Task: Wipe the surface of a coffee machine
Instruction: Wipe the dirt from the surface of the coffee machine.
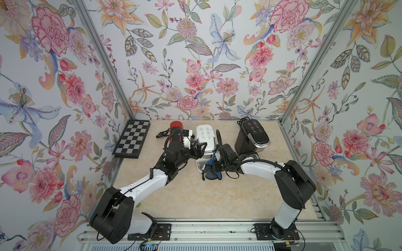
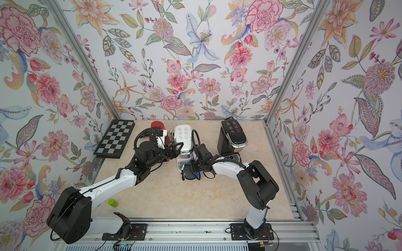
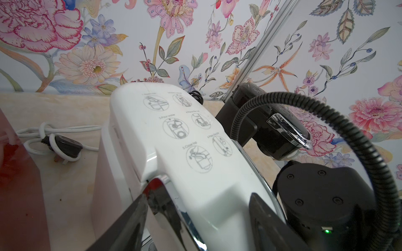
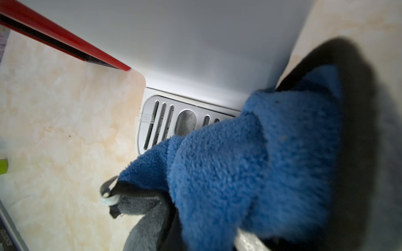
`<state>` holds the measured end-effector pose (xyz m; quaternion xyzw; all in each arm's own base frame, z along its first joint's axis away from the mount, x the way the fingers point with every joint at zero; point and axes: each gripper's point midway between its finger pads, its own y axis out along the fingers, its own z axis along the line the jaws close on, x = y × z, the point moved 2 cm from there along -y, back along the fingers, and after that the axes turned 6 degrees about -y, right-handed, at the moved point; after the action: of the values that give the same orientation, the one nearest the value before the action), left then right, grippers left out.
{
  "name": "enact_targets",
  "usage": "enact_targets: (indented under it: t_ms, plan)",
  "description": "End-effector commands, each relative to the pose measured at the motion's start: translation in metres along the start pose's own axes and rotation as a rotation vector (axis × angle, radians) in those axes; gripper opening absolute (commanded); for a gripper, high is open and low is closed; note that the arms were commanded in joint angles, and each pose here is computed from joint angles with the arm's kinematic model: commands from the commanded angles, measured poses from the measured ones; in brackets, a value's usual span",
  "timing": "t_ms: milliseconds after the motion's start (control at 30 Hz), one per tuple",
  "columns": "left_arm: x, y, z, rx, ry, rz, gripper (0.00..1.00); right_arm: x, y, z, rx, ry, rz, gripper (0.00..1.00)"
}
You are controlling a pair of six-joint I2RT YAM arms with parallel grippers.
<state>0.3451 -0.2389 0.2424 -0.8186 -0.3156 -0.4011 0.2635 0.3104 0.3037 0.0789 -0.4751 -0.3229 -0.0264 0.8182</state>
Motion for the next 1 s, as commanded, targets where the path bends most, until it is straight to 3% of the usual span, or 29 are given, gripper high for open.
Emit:
enact_targets:
  t_ms: [0, 233, 633, 767, 967]
  plan:
    - [-0.021, -0.004, 0.01, 0.035, -0.007, 0.063, 0.73, 0.012, 0.0, 0.017, 0.166, 0.064, -0.082, 0.0]
    - [-0.015, -0.008, 0.013, 0.067, 0.002, 0.049, 0.75, 0.008, 0.029, 0.035, 0.282, 0.114, -0.085, 0.0]
    - [-0.007, -0.011, 0.019, 0.101, 0.008, 0.045, 0.75, 0.023, 0.043, 0.046, 0.34, 0.12, -0.117, 0.0]
    - [0.003, -0.016, 0.015, 0.113, 0.025, 0.036, 0.75, 0.028, 0.026, 0.046, 0.328, 0.107, -0.139, 0.0]
    - [0.027, -0.028, 0.001, 0.109, 0.046, -0.013, 0.75, 0.038, -0.037, 0.027, 0.228, 0.063, -0.194, 0.0]
